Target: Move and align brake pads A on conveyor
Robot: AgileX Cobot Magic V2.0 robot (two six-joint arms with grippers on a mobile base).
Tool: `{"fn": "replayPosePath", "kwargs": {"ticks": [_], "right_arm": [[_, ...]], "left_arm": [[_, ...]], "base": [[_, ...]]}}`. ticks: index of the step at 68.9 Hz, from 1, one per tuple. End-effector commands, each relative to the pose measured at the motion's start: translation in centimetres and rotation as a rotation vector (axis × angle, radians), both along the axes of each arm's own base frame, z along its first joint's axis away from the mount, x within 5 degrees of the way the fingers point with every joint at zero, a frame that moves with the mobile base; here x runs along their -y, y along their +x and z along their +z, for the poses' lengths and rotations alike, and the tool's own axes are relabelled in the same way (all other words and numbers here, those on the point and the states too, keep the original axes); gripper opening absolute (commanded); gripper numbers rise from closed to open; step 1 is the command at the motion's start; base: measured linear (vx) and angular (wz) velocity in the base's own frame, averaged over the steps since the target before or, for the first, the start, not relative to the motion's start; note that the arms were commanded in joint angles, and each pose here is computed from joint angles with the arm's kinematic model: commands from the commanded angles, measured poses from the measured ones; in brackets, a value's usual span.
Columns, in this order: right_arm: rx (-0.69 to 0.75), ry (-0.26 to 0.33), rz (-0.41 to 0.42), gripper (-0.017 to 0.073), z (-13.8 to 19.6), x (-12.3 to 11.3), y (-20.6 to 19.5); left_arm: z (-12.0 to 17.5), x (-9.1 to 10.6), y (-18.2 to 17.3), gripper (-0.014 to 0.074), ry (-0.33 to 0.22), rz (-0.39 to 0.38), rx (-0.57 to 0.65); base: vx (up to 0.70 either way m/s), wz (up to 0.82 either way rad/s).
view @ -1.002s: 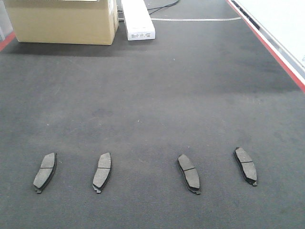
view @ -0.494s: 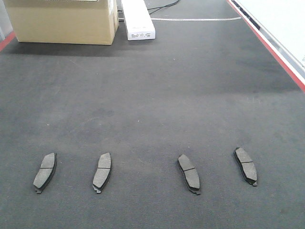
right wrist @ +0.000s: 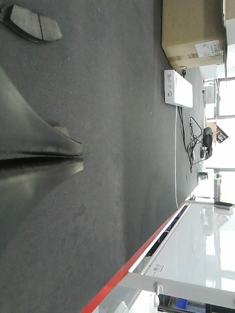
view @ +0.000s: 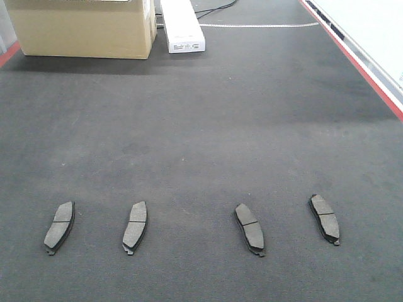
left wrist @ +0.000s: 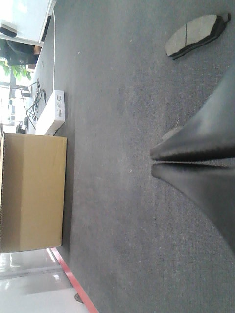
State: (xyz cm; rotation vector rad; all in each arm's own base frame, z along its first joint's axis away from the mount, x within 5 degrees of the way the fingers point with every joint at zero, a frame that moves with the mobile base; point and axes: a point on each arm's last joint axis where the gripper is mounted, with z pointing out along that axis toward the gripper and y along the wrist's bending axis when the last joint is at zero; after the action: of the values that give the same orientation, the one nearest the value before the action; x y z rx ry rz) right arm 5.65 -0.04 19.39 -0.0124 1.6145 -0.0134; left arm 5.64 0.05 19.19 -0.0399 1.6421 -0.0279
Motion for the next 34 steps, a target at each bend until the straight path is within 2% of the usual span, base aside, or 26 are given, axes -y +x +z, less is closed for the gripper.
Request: {"fn": "replayPosePath", "kwargs": {"ticks": [1, 34], "right_arm": [[0.076, -0.005, -0.002, -0.0012, 0.35, -0.01, -0.02], [0.076, -0.006, -0.002, -0.0012, 0.35, -0.01, -0.02]], "left_arm": [[0.19, 0.02, -0.02, -0.0006, -0.005, -0.002, 0.076], [0.19, 0.02, -0.02, -0.0006, -0.005, -0.002, 0.076]], "base": [[0.00, 0.00], [0.00, 0.00]]}}
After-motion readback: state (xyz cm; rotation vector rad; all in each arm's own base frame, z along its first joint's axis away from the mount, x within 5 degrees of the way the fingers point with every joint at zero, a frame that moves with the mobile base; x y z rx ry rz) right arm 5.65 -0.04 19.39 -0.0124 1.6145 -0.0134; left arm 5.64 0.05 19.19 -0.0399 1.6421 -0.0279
